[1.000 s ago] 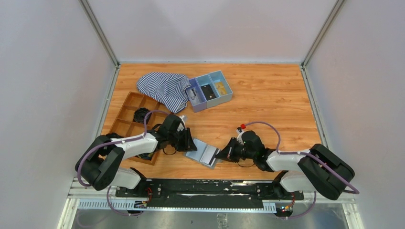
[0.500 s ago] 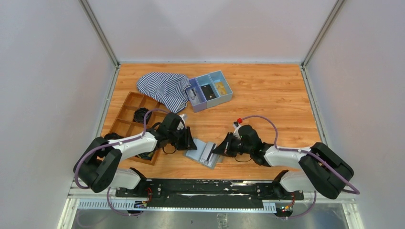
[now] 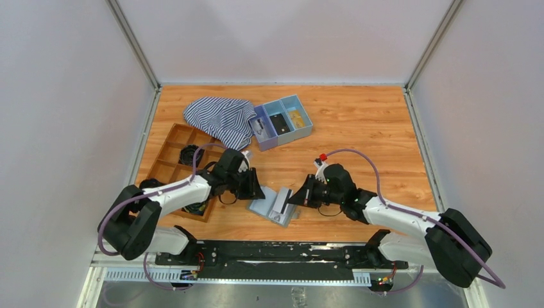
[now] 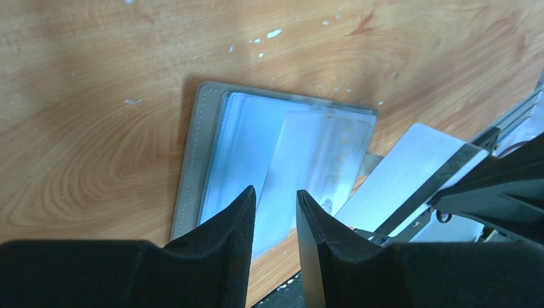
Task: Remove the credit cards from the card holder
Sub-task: Place the credit card in the storage box.
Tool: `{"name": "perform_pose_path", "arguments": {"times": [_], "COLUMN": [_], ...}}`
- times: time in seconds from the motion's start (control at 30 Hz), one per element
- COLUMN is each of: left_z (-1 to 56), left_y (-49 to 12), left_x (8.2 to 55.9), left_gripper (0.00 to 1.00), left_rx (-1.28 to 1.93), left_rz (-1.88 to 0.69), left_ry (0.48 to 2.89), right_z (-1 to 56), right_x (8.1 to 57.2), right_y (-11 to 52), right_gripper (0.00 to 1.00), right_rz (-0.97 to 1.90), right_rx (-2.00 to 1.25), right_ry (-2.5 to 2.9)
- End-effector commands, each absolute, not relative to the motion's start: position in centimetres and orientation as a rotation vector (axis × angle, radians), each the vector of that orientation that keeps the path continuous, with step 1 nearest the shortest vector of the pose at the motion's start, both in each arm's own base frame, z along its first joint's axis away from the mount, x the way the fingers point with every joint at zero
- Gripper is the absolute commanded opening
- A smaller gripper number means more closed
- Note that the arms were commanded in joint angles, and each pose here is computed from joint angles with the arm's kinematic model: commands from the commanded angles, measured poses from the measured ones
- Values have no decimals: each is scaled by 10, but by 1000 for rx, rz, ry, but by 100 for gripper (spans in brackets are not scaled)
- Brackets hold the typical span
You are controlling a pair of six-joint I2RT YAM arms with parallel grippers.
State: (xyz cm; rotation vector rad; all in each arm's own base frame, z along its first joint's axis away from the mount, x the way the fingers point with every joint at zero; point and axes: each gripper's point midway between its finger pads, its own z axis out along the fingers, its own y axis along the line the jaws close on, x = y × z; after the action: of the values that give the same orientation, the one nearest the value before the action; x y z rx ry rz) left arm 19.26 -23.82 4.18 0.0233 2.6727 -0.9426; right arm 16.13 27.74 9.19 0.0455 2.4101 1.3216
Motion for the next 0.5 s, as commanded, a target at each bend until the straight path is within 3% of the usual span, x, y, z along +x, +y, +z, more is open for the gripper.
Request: {"name": "perform_pose_path", "arguments": {"times": [0.0, 0.47], "left_z": [67, 88], "left_y": [-238, -216], "left_x": [204, 219], "left_gripper": [34, 35], "left_rx": [62, 0], "left_rz": [-921, -865], "left_ry": [2607, 2561], "right_z": [91, 132], "right_x": [163, 177], "right_y": [270, 279], "right_gripper": [0, 0], "right_rz": [1245, 1165], "right_rx": [-14, -215], "right_ry": [2433, 2413]}}
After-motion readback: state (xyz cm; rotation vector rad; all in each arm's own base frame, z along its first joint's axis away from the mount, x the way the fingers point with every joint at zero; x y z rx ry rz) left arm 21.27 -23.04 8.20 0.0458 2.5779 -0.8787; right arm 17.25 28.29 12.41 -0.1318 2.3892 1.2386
